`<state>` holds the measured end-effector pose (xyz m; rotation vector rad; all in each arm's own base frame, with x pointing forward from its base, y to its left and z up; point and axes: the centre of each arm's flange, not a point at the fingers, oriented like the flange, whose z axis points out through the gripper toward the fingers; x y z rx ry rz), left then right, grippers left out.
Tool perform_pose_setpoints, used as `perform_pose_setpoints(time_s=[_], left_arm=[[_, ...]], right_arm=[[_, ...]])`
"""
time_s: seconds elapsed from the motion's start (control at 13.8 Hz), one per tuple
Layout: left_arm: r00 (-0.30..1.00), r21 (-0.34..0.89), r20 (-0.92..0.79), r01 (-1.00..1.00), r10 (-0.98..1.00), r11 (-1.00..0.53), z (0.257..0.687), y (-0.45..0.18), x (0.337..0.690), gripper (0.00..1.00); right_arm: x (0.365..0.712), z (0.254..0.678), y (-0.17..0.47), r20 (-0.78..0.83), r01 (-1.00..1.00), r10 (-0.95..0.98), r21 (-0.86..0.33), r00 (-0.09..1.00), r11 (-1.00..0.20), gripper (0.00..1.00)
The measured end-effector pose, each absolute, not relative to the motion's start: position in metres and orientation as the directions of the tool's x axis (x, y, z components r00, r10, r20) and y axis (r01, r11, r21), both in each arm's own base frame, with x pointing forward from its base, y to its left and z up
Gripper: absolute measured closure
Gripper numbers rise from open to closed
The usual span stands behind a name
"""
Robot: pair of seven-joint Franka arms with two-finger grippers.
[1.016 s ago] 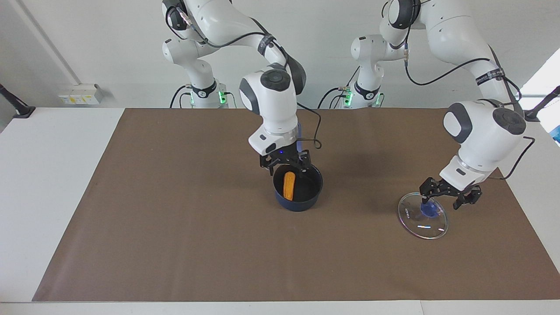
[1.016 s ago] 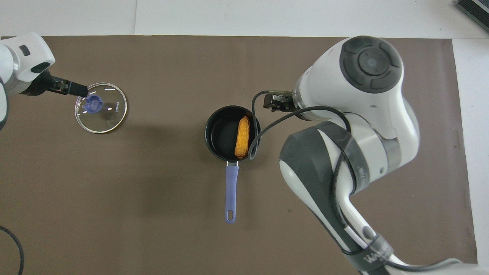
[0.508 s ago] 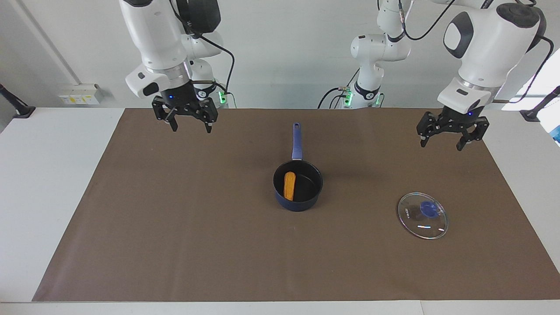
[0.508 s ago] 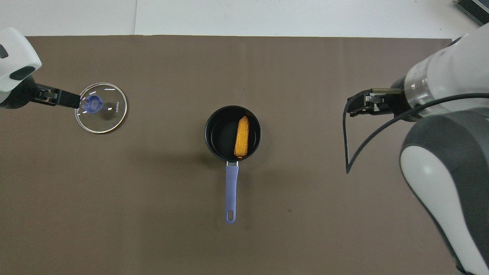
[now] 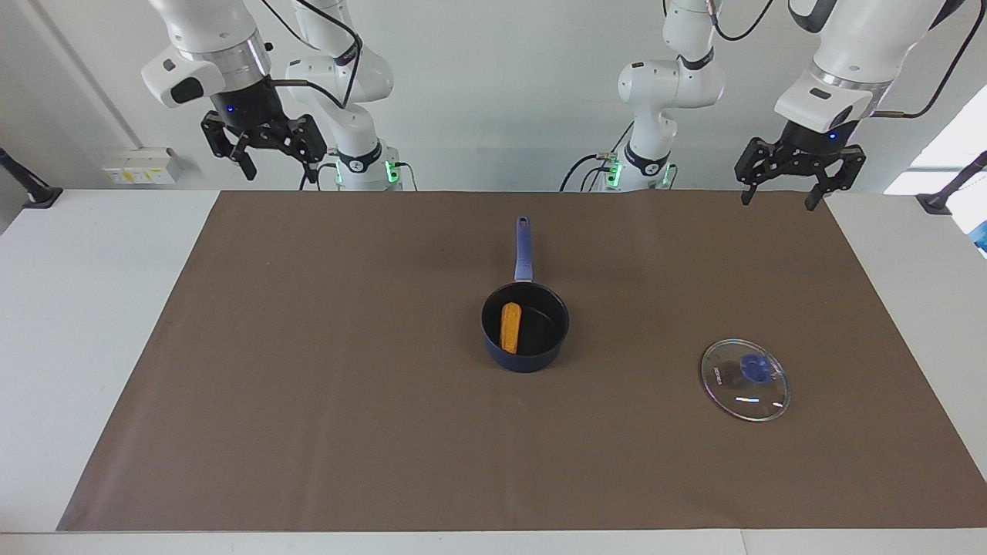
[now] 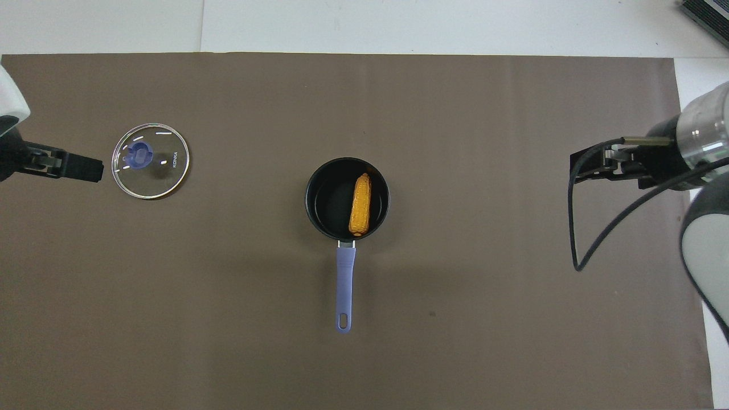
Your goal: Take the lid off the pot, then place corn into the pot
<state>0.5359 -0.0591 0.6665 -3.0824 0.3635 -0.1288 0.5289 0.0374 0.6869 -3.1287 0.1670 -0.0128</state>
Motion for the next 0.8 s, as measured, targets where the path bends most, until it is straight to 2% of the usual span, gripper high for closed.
perform_pose_setpoints(time_s=[0.29, 0.8], left_arm=[[0.974, -0.041, 0.059, -0.217, -0.219, -0.975, 0.677, -0.052, 0.537, 0.00], [0.974, -0.041, 0.060, -0.216, -0.219, -0.975, 0.677, -0.052, 0.540, 0.00]], right_arm=[[0.528, 0.686, 0.015, 0.003, -0.138, -0.138, -0.008, 0.990, -0.990, 0.00], [0.528, 0.683, 0.013, -0.005, -0.122, -0.122, -0.006, 0.993, -0.993, 0.00]])
